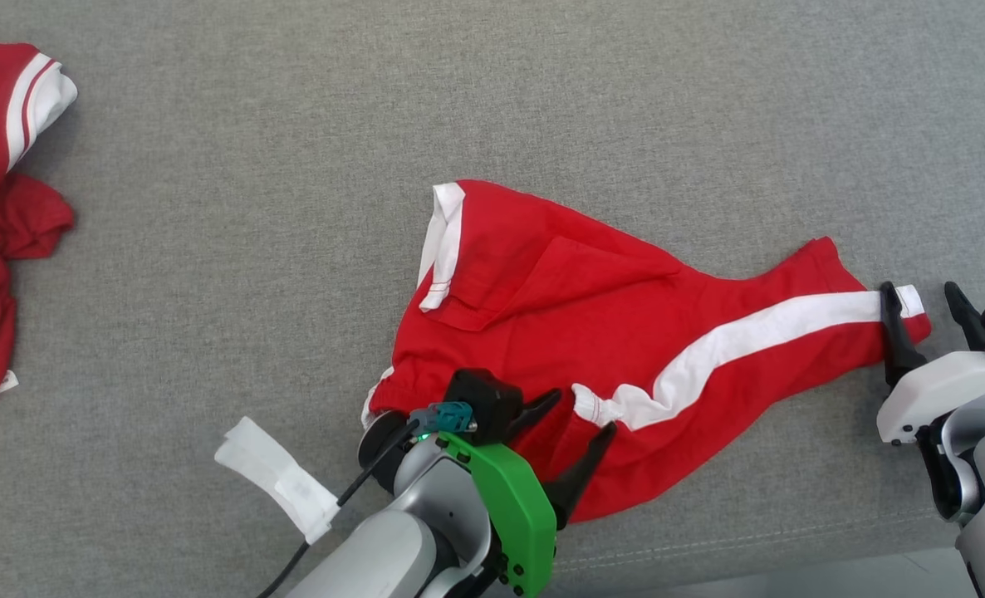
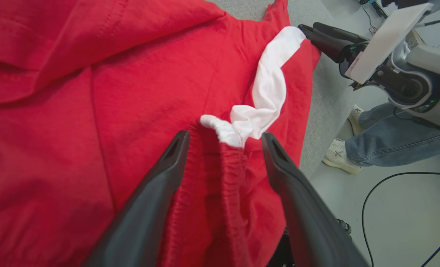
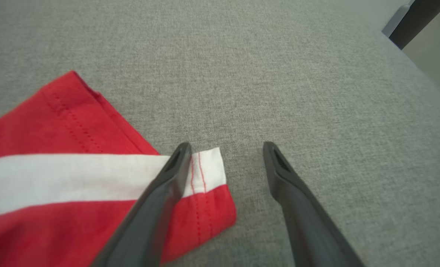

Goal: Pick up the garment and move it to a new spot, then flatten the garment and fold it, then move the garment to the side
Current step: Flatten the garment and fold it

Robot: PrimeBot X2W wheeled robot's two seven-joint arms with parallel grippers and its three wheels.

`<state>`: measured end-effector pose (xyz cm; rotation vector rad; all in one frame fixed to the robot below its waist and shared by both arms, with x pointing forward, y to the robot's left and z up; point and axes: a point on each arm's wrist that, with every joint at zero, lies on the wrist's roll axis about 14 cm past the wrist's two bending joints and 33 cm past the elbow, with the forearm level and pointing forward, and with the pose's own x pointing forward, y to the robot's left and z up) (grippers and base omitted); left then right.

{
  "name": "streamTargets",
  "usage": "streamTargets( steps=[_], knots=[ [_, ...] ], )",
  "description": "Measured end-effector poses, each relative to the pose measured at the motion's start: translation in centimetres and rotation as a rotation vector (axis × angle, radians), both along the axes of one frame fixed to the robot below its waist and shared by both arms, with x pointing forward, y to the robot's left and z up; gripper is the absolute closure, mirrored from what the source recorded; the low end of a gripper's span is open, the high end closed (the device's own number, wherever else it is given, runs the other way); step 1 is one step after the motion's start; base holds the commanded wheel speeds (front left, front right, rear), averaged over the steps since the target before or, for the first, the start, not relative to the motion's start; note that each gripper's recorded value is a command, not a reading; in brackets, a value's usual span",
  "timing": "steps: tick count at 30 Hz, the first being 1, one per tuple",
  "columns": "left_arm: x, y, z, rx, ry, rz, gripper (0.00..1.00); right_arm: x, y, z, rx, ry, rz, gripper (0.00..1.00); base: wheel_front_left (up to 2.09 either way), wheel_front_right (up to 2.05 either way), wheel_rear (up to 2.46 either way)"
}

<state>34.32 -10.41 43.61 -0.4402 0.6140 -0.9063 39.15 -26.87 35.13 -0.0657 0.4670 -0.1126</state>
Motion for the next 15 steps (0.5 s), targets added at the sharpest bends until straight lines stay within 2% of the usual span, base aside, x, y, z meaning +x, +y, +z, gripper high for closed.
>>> streamTargets(
  steps=[10,13,15],
  knots=[
    [-0.41,-0.52,-0.1,-0.006,0.016,-0.02,0.0,-0.04,-0.14,-0.59,0.006,0.008,-0.009,0.0,0.0,0.0,0.0],
    [-0.32,-0.59,0.13,-0.014,0.014,-0.018,0.12,-0.02,-0.08,-0.66,0.009,0.008,-0.009,0.0,0.0,0.0,0.0],
    [-0.13,-0.64,0.36,-0.018,0.006,-0.017,0.27,0.0,-0.05,-0.71,0.011,0.009,-0.006,0.0,0.0,0.0,0.0]
  ],
)
